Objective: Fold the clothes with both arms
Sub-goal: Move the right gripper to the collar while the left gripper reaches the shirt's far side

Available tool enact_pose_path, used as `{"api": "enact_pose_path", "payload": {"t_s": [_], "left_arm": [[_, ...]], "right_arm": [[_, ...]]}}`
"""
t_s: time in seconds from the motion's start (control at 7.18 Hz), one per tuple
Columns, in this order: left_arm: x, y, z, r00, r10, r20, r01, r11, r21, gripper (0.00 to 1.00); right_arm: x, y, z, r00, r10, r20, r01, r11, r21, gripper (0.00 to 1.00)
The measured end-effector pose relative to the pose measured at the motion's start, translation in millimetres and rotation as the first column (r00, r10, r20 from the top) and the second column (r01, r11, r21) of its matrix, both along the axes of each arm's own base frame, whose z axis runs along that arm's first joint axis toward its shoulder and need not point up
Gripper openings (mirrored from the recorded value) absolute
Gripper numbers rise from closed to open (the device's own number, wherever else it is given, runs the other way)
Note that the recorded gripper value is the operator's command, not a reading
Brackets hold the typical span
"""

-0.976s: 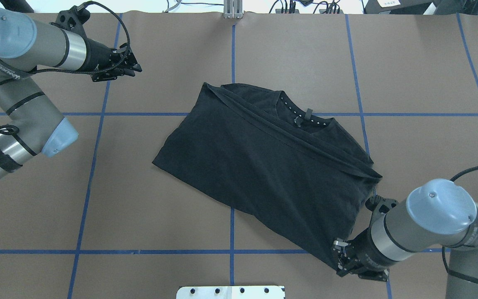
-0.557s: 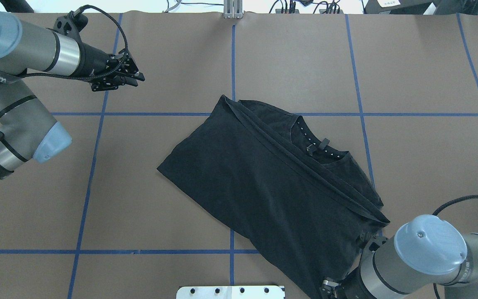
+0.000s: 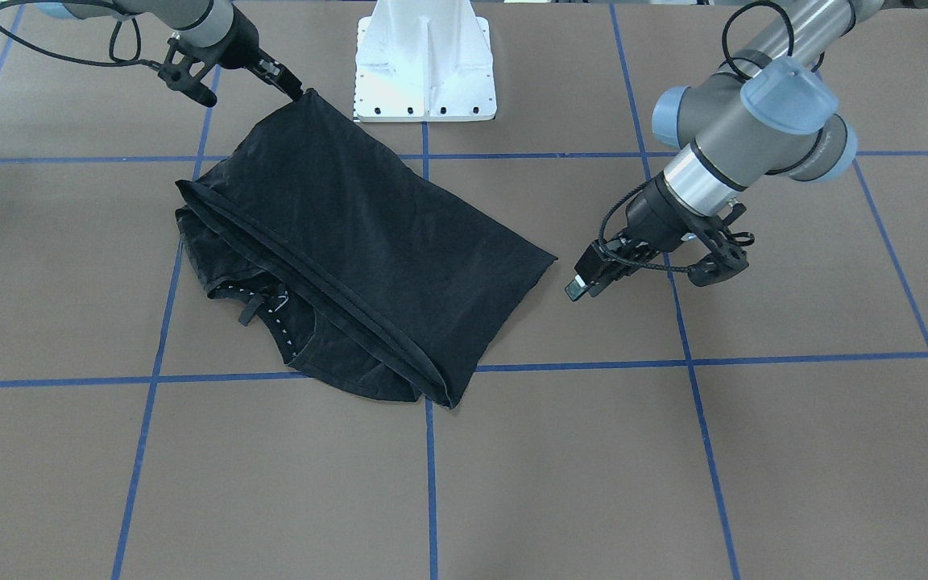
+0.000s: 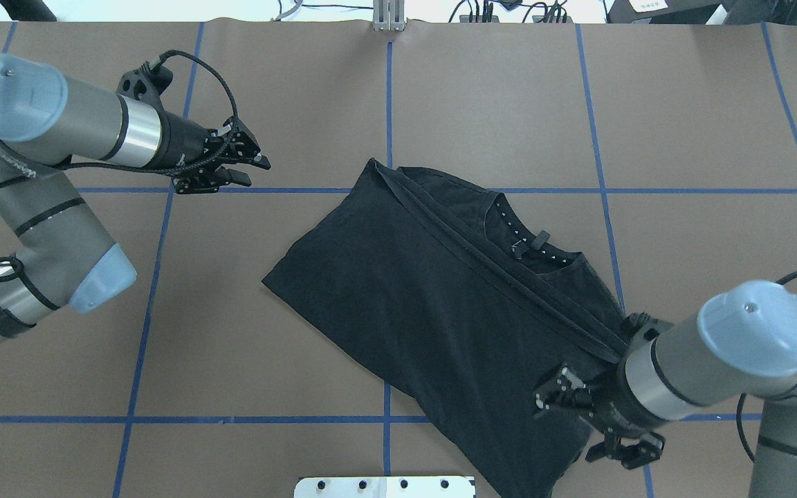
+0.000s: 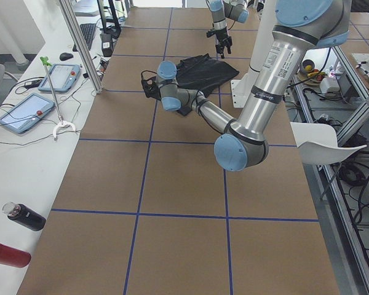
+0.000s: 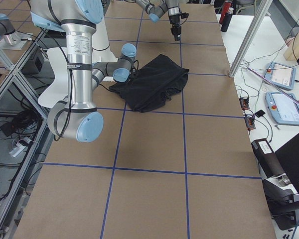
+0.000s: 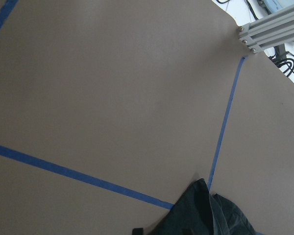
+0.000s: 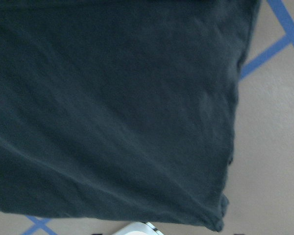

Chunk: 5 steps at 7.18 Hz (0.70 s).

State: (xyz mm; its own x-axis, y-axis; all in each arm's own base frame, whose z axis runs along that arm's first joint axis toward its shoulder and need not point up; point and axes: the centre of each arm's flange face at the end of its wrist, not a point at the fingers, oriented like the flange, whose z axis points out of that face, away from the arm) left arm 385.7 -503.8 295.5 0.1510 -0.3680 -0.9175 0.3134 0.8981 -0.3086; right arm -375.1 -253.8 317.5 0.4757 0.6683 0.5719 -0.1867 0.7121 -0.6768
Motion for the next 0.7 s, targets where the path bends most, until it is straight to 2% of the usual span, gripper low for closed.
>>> {"api": "enact_pose_path", "payload": {"t_s": [0.14, 0.42, 0.7], "left_arm": [[19.5, 24.4, 8.4, 0.999, 0.008, 0.042, -0.007, 1.0, -0.027, 0.7], [61.5, 68.5, 15.5, 0.984, 0.005, 0.176, 0.007, 0.998, -0.068, 0.69], [92.1, 99.1, 24.4, 0.971, -0.005, 0.238, 0.017, 0.999, -0.051, 0.66]], "right_arm": [[17.6, -45.5, -5.0, 0.996, 0.085, 0.017, -0.086, 0.996, 0.032, 1.0], [44.9, -127.2, -1.4, 0.978, 0.209, 0.02, -0.21, 0.972, 0.103, 1.0], [47.6, -165.8, -0.8, 0.969, 0.247, 0.016, -0.247, 0.958, 0.149, 1.0]]}}
